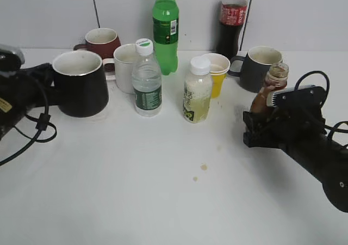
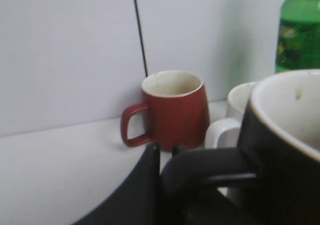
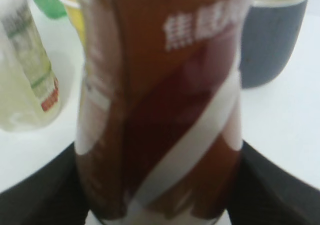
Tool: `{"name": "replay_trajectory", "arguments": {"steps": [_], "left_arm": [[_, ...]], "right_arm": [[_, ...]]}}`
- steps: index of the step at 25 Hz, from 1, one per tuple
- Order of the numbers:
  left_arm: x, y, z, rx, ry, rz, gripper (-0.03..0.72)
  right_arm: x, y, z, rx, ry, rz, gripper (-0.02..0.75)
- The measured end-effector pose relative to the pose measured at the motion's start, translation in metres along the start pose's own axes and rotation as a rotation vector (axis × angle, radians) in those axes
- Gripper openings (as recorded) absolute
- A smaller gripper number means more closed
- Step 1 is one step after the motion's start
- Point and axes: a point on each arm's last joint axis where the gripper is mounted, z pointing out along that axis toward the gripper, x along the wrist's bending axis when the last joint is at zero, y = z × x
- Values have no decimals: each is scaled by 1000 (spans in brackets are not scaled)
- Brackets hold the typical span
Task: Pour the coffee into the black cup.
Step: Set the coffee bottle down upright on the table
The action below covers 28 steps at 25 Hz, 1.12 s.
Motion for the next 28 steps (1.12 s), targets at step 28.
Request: {"name": "replay_trajectory", "arguments": {"steps": [28], "left_arm": [[10, -75, 15, 152, 52, -15, 322]], "right_arm": [[1, -11, 21, -3, -22, -2, 566]]}}
